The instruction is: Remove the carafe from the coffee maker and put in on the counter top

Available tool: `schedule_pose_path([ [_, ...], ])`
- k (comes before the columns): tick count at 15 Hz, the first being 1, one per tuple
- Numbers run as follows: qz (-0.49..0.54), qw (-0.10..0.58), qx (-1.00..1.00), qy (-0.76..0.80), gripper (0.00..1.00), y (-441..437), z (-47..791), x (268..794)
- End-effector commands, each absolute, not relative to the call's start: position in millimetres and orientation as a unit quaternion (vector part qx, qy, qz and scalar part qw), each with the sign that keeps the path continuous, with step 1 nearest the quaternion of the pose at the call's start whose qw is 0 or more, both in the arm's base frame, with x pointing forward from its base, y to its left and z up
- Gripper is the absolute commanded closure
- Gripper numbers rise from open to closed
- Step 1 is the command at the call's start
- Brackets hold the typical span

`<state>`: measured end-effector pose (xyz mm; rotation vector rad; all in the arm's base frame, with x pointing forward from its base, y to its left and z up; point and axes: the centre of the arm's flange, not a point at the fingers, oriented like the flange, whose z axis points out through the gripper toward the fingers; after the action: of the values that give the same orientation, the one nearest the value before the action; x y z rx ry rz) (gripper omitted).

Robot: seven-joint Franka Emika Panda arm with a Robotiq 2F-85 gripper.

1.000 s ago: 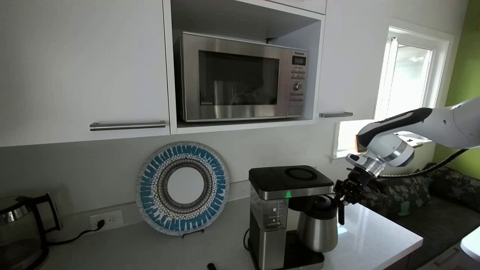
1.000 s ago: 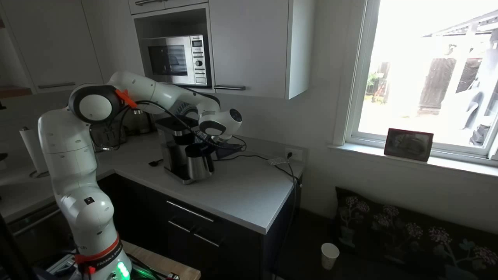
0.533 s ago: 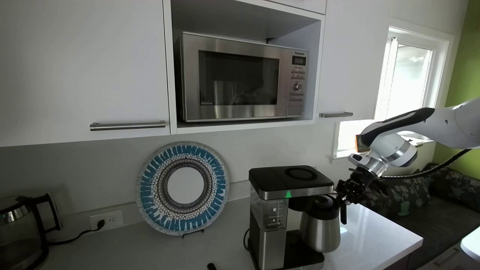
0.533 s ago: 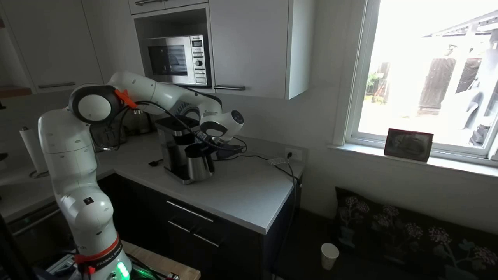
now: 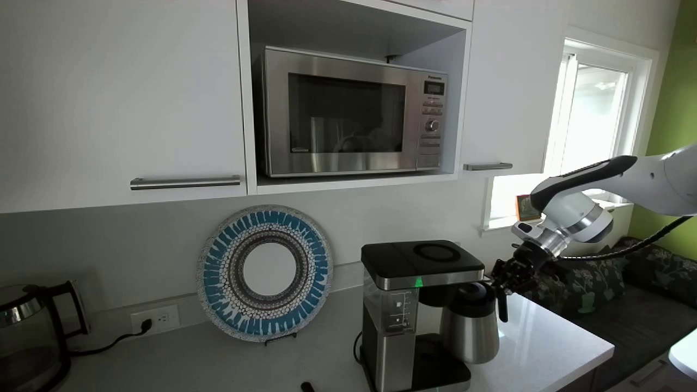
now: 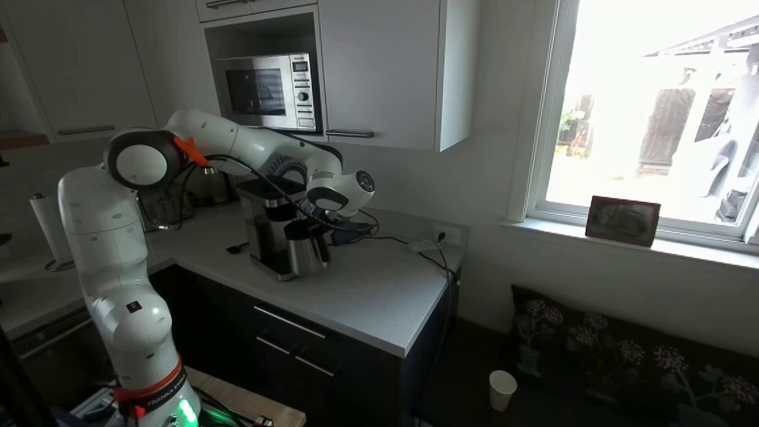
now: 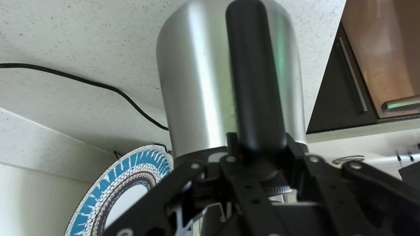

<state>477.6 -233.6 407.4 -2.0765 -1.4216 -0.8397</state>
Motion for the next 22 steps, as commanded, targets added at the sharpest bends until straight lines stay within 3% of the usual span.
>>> schedule_pose_path([
  [1,-0.33,0.248,-0.75,-0.517,0.92,-237,414,478],
  [22,-0.329,0.241,-0.764,-0.5,0.92,-261,414,465],
])
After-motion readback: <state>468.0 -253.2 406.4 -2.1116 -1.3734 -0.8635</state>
